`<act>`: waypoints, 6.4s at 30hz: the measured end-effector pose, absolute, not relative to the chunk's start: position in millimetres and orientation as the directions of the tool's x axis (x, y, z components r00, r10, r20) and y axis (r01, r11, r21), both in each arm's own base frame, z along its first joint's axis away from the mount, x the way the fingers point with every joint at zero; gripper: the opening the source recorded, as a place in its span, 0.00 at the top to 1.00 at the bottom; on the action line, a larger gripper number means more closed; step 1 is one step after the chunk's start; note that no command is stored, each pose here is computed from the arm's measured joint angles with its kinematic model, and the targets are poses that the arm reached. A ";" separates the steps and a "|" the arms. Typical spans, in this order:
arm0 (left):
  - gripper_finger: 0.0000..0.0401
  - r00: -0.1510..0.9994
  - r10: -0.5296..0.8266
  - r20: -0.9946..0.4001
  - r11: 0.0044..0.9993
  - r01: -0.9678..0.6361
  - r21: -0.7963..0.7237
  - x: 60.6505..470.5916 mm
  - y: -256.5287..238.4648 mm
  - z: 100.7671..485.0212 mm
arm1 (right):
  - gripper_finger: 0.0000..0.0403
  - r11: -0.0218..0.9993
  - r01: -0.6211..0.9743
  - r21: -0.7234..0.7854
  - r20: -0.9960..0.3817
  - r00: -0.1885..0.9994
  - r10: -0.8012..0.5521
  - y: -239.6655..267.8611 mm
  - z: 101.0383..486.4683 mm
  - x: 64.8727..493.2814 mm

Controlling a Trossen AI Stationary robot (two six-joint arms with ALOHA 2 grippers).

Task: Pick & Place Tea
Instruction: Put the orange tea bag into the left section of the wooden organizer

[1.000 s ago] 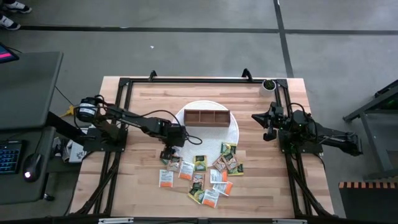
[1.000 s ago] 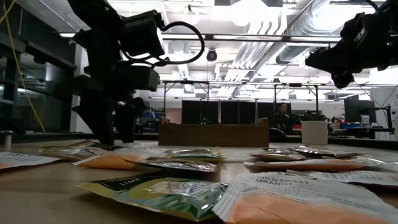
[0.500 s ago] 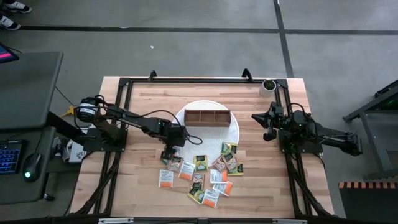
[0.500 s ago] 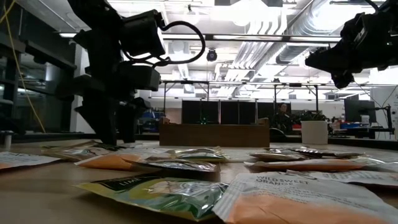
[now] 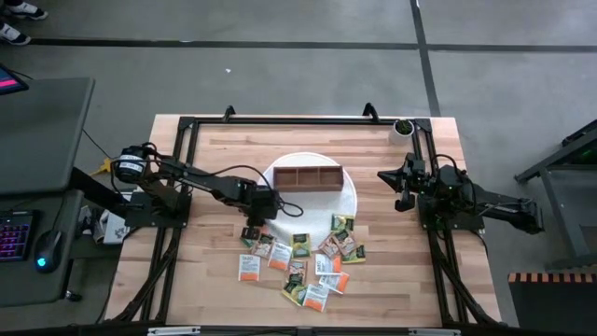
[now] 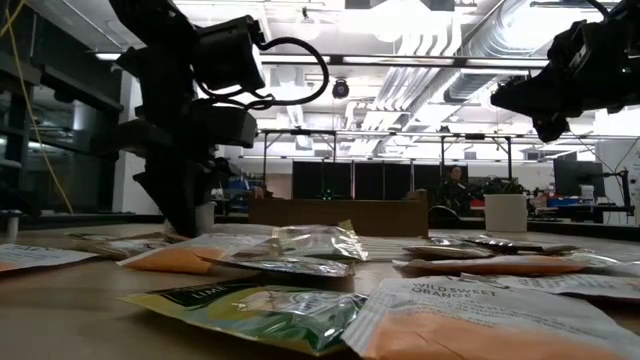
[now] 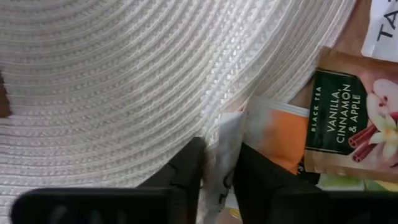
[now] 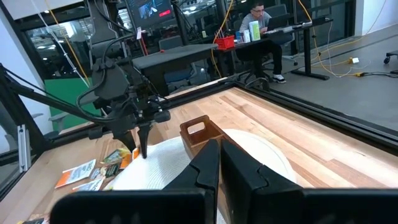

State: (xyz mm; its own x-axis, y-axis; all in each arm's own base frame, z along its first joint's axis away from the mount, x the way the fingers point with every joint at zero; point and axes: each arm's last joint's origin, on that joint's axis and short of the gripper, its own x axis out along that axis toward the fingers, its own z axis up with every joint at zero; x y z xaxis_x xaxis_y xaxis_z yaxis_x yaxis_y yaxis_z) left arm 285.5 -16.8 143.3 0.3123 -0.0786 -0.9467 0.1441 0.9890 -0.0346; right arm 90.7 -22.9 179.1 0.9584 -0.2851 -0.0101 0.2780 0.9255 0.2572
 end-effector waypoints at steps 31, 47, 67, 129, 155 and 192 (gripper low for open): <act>0.83 0.273 -0.132 -0.953 0.986 0.130 -0.099 282.0 -18.2 142.0 | 0.97 0.925 0.278 0.257 -0.010 0.958 -0.286 -23.0 179.1 90.7; 0.70 0.251 -0.129 -0.959 0.987 0.127 -0.100 277.5 -17.9 144.7 | 0.97 0.925 0.279 0.257 -0.010 0.958 -0.286 -23.0 179.2 90.7; 0.70 0.240 -0.127 -0.962 0.987 0.122 -0.100 272.9 -17.6 149.9 | 0.97 0.925 0.278 0.257 -0.010 0.958 -0.285 -22.9 179.1 90.7; 1.00 0.342 0.165 -0.925 0.982 0.031 0.186 283.2 5.5 266.1 | 0.97 0.925 0.279 0.257 -0.019 0.959 -0.283 -23.1 178.5 91.4; 1.00 0.268 0.330 -0.905 0.941 -0.017 0.338 346.2 61.4 256.0 | 0.97 0.925 0.281 0.256 -0.022 0.958 -0.286 -23.2 178.3 91.6; 1.00 0.167 0.269 -0.949 0.963 -0.043 0.265 357.0 77.9 218.0 | 0.97 0.925 0.281 0.256 -0.022 0.958 -0.285 -23.1 178.3 91.6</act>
